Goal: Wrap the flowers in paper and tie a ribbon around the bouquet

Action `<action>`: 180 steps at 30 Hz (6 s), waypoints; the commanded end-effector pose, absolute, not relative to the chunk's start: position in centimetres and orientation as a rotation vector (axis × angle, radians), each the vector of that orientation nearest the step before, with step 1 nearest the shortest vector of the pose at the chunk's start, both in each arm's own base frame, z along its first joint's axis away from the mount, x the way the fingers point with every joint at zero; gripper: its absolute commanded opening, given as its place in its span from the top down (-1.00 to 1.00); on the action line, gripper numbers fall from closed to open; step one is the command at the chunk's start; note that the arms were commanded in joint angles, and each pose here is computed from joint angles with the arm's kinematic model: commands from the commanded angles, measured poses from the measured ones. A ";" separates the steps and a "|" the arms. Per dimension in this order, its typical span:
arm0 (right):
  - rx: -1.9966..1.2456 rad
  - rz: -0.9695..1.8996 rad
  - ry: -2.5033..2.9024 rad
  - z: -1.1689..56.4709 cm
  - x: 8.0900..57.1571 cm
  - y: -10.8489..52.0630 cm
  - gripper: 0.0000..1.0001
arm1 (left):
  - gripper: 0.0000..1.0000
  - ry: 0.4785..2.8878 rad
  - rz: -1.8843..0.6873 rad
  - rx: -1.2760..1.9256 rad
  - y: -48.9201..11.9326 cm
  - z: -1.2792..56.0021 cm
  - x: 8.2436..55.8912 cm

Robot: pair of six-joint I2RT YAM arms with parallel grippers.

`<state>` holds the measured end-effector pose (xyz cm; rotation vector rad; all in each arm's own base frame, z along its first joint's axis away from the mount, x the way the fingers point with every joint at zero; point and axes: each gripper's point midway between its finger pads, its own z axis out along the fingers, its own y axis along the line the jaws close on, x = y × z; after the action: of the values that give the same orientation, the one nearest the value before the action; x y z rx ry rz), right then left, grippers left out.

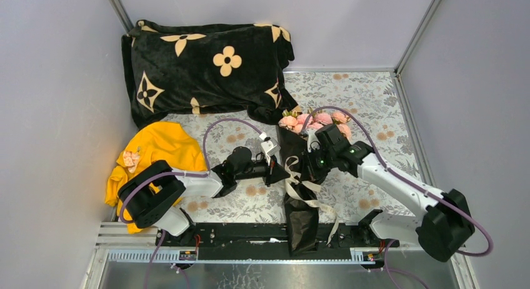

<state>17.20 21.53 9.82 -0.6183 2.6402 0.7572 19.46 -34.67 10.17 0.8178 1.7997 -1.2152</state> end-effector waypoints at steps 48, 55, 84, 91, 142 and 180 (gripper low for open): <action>-0.405 0.680 2.763 9.0 17.8 19.3 0.82 | 1.00 1.687 -1.132 0.865 -34.5 9.8 20.7; -0.533 1.023 2.723 8.9 15.3 22.1 0.71 | 1.00 1.693 -1.131 0.866 -34.5 9.6 20.6; -0.554 1.387 2.481 10.3 14.9 26.0 0.42 | 1.00 1.706 -1.123 0.856 -34.3 9.3 20.6; -0.587 1.291 2.514 9.3 14.0 26.0 0.31 | 1.00 1.717 -1.123 0.853 -34.2 9.1 20.6; -0.165 0.269 2.498 11.9 20.1 16.3 1.00 | 1.00 1.800 -1.089 0.758 -33.0 8.9 20.8; 0.634 0.462 2.657 2.2 18.1 10.9 1.00 | 1.00 2.150 -0.763 0.095 -22.8 3.9 25.4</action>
<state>18.37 11.93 2.71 0.5464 2.6695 0.4796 24.06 -25.83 5.36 0.2061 2.1237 -0.9093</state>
